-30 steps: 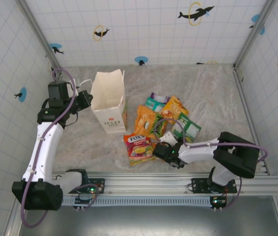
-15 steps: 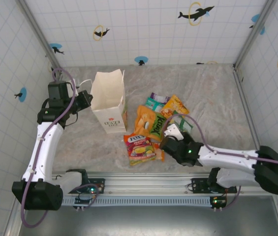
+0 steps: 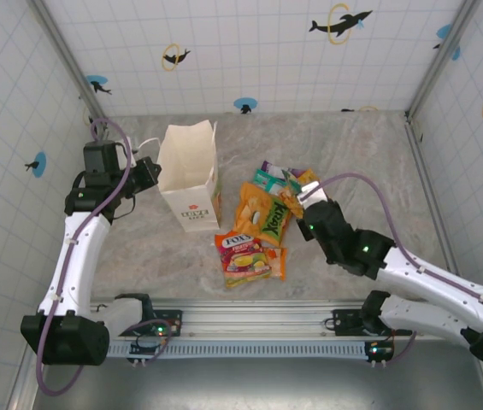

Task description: Place the snacks into the paper bag

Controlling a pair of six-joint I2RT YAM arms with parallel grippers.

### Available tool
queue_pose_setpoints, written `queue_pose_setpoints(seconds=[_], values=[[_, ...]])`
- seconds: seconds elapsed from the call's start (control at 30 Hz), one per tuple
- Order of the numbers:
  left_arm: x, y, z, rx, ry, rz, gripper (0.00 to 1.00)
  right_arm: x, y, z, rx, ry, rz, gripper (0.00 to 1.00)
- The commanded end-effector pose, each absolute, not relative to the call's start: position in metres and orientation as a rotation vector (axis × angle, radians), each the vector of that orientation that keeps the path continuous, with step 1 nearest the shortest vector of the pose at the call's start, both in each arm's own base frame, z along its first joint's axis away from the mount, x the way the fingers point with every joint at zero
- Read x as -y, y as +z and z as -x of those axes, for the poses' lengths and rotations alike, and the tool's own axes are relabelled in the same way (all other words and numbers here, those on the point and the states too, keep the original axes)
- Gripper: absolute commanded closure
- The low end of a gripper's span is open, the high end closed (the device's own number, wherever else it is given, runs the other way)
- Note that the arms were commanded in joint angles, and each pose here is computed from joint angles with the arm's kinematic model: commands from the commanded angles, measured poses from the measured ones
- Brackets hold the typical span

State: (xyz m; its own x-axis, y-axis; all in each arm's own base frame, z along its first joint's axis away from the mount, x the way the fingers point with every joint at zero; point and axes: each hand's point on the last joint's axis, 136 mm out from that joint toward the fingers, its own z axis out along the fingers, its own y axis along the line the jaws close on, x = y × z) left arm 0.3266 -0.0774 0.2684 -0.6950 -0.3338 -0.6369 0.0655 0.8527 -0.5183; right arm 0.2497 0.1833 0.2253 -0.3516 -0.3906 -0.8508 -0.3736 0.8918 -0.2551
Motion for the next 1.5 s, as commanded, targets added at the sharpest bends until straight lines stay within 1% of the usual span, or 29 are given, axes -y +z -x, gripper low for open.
queue_pose_setpoints(seconds=[0.0,0.23,0.5,0.67,0.8,0.93,1.03,1.17,1.37,1.47], values=[[0.083,0.283,-0.329,-2.213,-0.689,0.171,1.0,-0.209,0.294,-0.261,-1.811,0.187,0.5,1.0],[0.084,0.283,-0.329,-2.213,-0.696,0.165,1.0,-0.226,0.378,-0.285,-1.593,0.33,0.384,1.0],[0.086,0.28,-0.331,-2.212,-0.713,0.162,1.0,-0.259,0.467,-0.305,-1.375,0.474,0.302,1.0],[0.087,0.279,-0.331,-2.216,-0.71,0.159,1.0,-0.294,0.517,-0.308,-1.263,0.662,0.293,1.0],[0.086,0.278,-0.331,-2.219,-0.706,0.163,1.0,-0.324,0.541,-0.299,-1.201,0.744,0.323,1.0],[0.086,0.276,-0.332,-2.225,-0.705,0.166,1.0,-0.346,0.547,-0.292,-1.182,0.84,0.315,1.0],[0.085,0.276,-0.333,-2.225,-0.699,0.168,1.0,-0.364,0.539,-0.286,-1.205,0.926,0.323,1.0],[0.085,0.275,-0.334,-2.229,-0.695,0.172,1.0,-0.389,0.513,-0.283,-1.282,1.049,0.32,1.0],[0.085,0.274,-0.335,-2.228,-0.701,0.173,1.0,-0.402,0.468,-0.298,-1.429,1.043,0.261,1.0],[0.085,0.275,-0.336,-2.223,-0.703,0.174,0.97,-0.409,0.446,-0.303,-1.495,1.014,0.247,1.0]])
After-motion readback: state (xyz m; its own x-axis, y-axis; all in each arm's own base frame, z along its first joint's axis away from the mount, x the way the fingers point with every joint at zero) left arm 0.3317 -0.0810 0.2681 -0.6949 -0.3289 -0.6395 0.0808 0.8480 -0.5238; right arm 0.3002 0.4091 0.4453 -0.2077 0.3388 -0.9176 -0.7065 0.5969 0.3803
